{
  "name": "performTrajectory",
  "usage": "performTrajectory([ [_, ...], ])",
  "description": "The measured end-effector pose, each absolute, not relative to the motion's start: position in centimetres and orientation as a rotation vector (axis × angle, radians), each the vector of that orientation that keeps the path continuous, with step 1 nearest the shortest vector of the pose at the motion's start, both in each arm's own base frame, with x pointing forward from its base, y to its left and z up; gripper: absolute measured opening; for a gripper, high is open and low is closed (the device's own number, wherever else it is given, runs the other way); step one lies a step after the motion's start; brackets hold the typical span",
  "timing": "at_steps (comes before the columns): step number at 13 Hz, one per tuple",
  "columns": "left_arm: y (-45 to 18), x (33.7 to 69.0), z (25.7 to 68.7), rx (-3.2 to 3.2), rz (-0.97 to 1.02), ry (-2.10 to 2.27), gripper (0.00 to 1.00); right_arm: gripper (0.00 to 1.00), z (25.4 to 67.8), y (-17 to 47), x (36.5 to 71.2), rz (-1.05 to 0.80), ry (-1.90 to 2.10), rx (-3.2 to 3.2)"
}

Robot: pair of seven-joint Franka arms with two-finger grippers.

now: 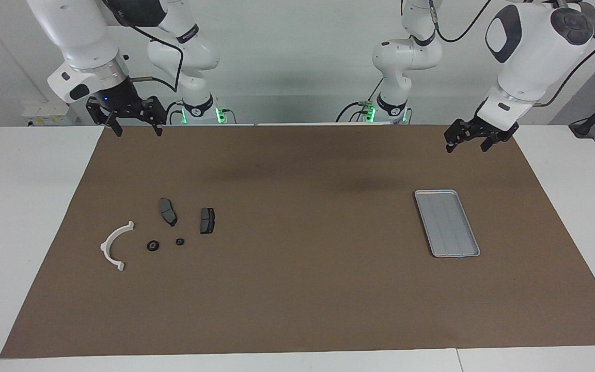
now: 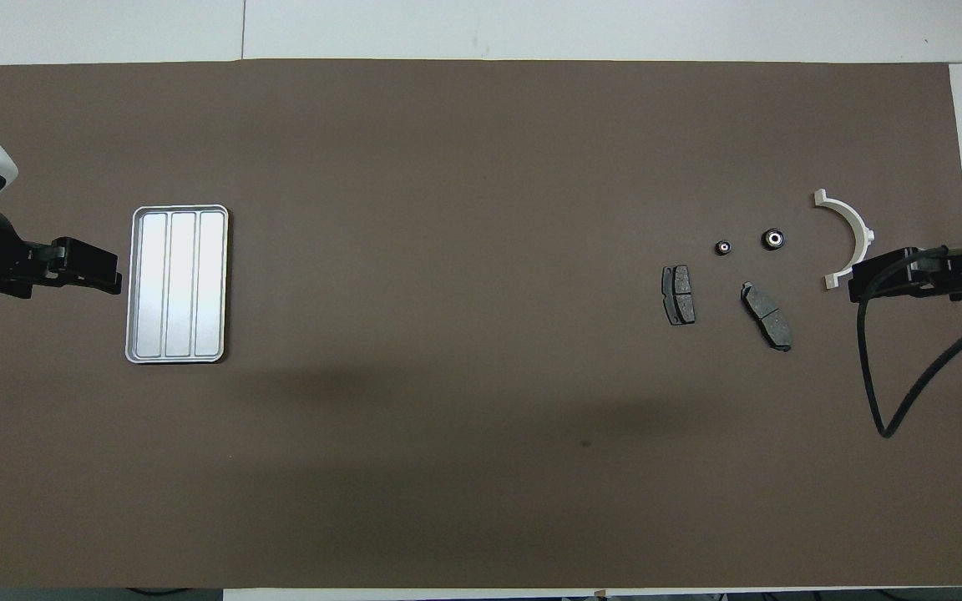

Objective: Place bearing gear from tray to pile

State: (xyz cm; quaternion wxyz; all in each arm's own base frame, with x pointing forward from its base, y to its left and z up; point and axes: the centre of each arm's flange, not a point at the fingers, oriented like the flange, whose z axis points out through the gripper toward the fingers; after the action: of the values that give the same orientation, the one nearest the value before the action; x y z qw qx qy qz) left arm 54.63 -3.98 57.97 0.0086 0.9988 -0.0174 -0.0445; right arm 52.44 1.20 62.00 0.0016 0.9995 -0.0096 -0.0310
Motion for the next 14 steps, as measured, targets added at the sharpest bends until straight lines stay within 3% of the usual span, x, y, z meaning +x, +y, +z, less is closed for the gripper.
performTrajectory([
  [14,-4.0,54.6,58.0,3.121,-0.139,-0.054,1.00,1.00,61.7,-0.3,51.6,-0.129,0.089,3.109],
])
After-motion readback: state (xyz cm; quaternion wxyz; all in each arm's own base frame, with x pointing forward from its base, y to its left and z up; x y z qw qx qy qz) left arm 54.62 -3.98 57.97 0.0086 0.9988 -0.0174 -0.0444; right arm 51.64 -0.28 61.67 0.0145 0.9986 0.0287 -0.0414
